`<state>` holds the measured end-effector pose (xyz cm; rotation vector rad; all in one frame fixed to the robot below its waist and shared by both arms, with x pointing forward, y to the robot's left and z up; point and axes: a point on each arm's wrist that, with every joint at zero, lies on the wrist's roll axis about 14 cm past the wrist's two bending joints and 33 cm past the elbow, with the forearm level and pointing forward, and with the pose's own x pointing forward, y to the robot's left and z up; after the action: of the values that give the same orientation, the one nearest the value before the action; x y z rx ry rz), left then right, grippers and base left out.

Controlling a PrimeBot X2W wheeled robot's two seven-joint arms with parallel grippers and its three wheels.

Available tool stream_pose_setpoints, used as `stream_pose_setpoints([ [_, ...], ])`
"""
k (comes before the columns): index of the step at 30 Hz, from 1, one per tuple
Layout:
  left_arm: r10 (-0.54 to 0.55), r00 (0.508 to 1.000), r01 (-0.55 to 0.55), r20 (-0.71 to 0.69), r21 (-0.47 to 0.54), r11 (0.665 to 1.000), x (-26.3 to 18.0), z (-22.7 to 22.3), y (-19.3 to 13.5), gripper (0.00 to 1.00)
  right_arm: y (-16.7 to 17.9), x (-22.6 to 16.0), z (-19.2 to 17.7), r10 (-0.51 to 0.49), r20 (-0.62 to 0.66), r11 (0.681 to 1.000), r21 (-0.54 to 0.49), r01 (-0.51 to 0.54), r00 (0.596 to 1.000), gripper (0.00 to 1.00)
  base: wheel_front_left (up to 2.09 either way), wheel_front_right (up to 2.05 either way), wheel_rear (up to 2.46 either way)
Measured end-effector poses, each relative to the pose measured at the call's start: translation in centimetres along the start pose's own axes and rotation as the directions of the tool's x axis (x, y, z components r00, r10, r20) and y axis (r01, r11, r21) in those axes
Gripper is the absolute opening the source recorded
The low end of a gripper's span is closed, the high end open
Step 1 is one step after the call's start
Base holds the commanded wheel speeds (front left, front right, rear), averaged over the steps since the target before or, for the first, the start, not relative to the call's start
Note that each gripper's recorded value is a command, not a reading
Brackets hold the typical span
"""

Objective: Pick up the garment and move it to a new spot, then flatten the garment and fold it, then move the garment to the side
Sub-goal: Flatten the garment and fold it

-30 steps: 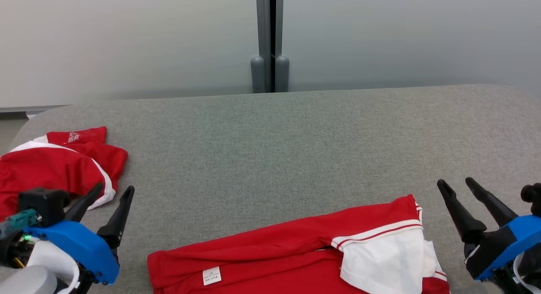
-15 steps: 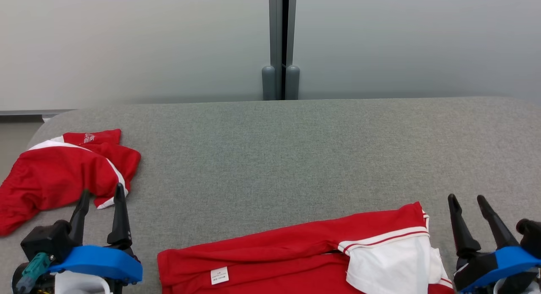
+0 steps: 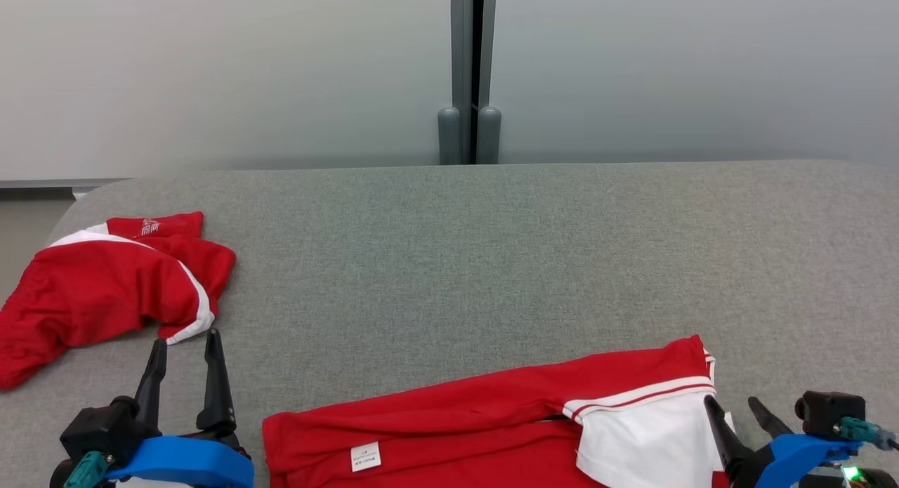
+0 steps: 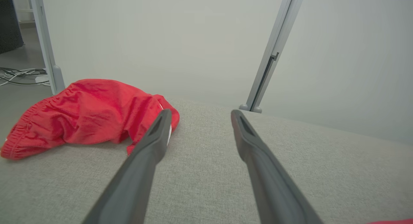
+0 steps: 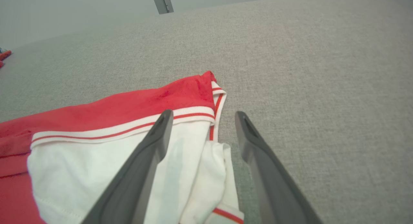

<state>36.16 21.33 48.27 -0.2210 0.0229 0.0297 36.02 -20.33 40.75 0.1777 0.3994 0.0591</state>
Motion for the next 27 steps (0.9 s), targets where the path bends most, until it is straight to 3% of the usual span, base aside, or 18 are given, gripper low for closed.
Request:
stream_pose_setpoints([
  [9,-0.023,1.000,0.023,-0.010,0.000,1.000,0.2,-0.8,-0.5,1.00,-0.3,1.0,-3.7,-0.012,-0.263,1.000,0.021,0.018,0.965,1.00,0.00,0.00,0.00],
  [18,-0.007,1.000,0.007,-0.019,0.007,1.000,0.1,-1.2,0.3,1.00,1.6,2.5,-5.2,0.033,-0.405,0.998,0.055,-0.012,0.914,1.00,0.00,0.00,0.00],
  [19,-0.003,1.000,0.003,-0.021,0.007,1.000,0.0,-1.3,0.4,1.00,2.1,2.6,-5.3,0.049,-0.417,0.998,0.066,-0.024,0.908,0.89,0.00,0.00,0.00],
  [20,0.000,1.000,0.001,-0.020,0.005,1.000,0.0,-1.3,0.6,1.00,2.6,2.6,-5.4,0.066,-0.425,0.996,0.079,-0.035,0.903,0.49,0.00,0.00,0.00],
  [21,0.004,1.000,-0.004,-0.020,0.005,1.000,-0.1,-1.3,0.7,1.00,2.9,2.6,-5.4,0.078,-0.430,0.995,0.082,-0.047,0.900,0.36,0.00,0.00,0.00],
  [22,0.006,1.000,-0.006,-0.020,0.007,1.000,-0.1,-1.3,0.8,1.00,3.1,2.6,-5.3,0.086,-0.427,0.995,0.081,-0.057,0.900,0.00,0.00,0.00,0.00],
  [27,0.010,1.000,-0.010,-0.020,0.006,1.000,-0.3,-1.4,0.9,1.00,3.5,3.1,-4.1,0.105,-0.349,0.994,0.076,-0.083,0.931,0.00,0.00,0.00,0.00],
])
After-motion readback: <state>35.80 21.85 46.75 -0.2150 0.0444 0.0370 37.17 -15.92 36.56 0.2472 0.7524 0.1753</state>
